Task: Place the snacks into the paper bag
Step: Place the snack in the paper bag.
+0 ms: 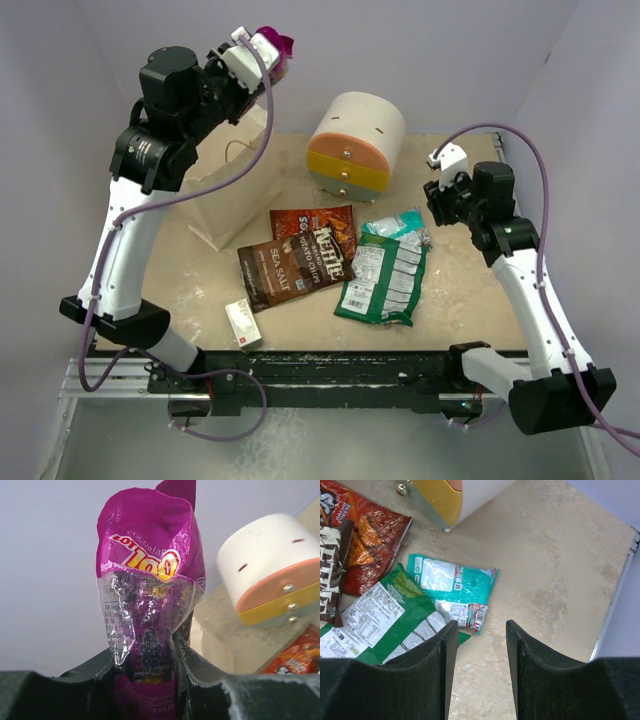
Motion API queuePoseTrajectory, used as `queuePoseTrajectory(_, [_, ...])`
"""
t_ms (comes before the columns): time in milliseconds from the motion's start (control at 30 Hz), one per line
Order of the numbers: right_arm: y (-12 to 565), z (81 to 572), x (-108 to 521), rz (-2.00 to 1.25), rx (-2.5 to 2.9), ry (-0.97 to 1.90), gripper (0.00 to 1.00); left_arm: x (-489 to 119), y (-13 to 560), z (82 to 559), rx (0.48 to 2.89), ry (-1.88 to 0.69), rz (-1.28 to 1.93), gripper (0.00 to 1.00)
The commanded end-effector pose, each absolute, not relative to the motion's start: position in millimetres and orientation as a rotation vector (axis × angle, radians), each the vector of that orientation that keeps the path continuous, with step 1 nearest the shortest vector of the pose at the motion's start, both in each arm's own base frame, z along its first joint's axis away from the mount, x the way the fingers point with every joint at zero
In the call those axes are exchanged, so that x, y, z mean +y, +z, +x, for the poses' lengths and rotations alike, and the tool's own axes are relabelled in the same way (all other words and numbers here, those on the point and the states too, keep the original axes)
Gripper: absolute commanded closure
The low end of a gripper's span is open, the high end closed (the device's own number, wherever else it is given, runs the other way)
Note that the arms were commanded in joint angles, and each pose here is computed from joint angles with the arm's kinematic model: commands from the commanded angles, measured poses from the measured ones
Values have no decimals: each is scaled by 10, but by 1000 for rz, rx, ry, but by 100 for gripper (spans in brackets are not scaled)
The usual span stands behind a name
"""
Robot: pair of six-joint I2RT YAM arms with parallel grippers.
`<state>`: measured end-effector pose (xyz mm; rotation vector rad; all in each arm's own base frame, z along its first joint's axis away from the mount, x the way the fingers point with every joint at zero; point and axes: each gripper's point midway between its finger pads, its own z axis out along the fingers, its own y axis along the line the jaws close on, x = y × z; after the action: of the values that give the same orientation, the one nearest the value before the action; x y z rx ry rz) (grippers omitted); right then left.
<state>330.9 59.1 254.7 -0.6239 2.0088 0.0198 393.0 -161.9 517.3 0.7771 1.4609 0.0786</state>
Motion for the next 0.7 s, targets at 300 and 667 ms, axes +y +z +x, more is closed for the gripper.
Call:
queuePoseTrajectory(300, [2647, 3224, 564, -600, 1921, 70, 53, -537, 4795, 4137, 1649, 311, 772, 100])
queuePoseTrajectory(667, [2502, 3244, 590, -625, 1929, 92, 54, -630, 4167, 4413, 1768, 180, 906, 100])
